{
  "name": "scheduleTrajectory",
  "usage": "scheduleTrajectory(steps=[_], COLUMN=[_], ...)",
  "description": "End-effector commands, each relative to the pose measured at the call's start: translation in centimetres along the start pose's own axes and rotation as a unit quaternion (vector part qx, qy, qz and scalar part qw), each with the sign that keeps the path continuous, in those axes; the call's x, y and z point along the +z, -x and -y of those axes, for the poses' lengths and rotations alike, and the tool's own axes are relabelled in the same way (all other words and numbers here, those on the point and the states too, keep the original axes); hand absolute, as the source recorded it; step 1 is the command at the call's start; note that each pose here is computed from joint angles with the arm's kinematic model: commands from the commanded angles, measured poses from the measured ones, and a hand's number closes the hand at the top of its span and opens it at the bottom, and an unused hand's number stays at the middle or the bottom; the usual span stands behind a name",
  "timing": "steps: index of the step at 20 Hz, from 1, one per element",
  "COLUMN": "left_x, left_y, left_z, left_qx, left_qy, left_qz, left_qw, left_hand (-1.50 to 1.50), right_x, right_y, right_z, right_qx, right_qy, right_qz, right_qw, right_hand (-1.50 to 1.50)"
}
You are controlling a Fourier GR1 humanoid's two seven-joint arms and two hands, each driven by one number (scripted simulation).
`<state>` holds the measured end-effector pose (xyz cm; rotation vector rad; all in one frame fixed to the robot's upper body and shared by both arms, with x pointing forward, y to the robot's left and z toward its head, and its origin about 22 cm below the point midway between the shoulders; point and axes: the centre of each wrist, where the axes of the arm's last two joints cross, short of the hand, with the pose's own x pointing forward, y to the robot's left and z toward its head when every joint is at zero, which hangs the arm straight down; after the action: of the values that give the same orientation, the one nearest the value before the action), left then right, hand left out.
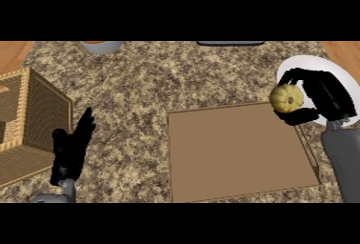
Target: Pick the squash from the tray and place it in the plate
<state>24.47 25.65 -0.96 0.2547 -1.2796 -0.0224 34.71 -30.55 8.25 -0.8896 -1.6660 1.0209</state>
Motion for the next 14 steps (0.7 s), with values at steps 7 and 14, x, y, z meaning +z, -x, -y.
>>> scheduleTrajectory(steps=[7,14], left_x=[-1.9,-0.6], left_y=[-0.9,0.7], left_z=[1.9,0.7], left_qx=[0.001,0.005], left_qy=[0.002,0.016], left_qz=[0.008,0.008], left_qw=[1.0000,0.9998], left_hand=[0.00,0.00], right_x=[-0.8,-2.5], right_y=[4.6,9.0], right_z=[4.8,7.3], right_qx=[-0.042,-0.027], right_qy=[0.118,0.115], right_qz=[-0.104,-0.160], right_qw=[0.987,0.980], right_hand=[1.50,1.50])
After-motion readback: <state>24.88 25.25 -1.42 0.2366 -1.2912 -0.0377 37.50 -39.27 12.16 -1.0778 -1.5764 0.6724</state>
